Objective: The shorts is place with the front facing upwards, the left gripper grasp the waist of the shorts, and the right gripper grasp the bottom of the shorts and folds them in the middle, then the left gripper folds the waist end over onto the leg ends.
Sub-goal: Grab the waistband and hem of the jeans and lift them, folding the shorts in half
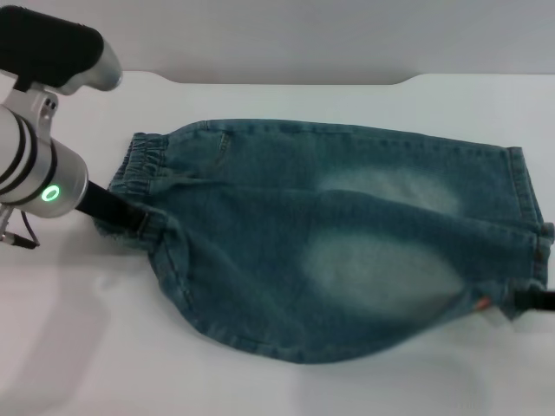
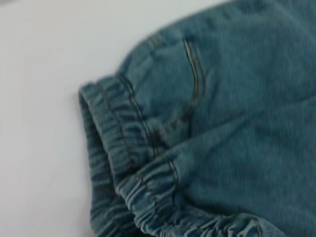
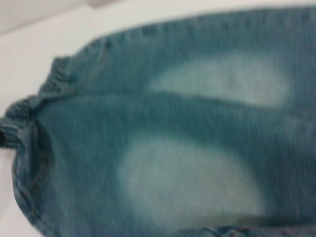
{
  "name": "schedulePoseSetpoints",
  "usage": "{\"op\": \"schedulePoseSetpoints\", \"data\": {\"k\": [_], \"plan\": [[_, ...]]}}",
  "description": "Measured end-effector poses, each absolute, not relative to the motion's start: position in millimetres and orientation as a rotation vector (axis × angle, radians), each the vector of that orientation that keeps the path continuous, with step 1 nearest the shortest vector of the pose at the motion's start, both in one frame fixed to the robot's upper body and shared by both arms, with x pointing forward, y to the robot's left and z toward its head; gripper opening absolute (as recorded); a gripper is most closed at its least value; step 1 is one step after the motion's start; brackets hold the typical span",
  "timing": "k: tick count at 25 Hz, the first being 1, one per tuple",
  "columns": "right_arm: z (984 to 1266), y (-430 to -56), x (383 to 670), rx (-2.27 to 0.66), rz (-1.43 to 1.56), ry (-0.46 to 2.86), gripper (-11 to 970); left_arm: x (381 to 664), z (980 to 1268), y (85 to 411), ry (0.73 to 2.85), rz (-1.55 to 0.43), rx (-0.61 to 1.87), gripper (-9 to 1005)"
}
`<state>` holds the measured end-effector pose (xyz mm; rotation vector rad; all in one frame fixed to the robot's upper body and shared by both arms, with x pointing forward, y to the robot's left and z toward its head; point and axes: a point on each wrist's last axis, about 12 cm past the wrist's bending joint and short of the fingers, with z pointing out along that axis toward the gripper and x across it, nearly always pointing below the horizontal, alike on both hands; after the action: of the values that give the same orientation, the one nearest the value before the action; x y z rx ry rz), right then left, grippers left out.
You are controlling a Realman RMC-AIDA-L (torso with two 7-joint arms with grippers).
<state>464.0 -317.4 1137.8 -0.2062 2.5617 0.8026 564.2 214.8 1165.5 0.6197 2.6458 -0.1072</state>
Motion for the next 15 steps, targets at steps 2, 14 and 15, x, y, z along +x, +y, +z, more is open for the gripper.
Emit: {"op": "schedulePoseSetpoints", "data": {"k": [2, 14, 15], "plan": [[1142, -317, 466, -0.215, 0.798, 2.507, 0, 564, 1168, 217, 2.607, -0.111, 0.597, 155], [1159, -341, 482, -0.244, 0.624, 2.286, -1, 570, 1173, 235, 2.399, -0.178, 0.415, 159], [1161, -345, 482, -0.243, 0.606, 2.272, -1, 570, 1173, 237, 2.39, -0.179, 0.405, 159]]}}
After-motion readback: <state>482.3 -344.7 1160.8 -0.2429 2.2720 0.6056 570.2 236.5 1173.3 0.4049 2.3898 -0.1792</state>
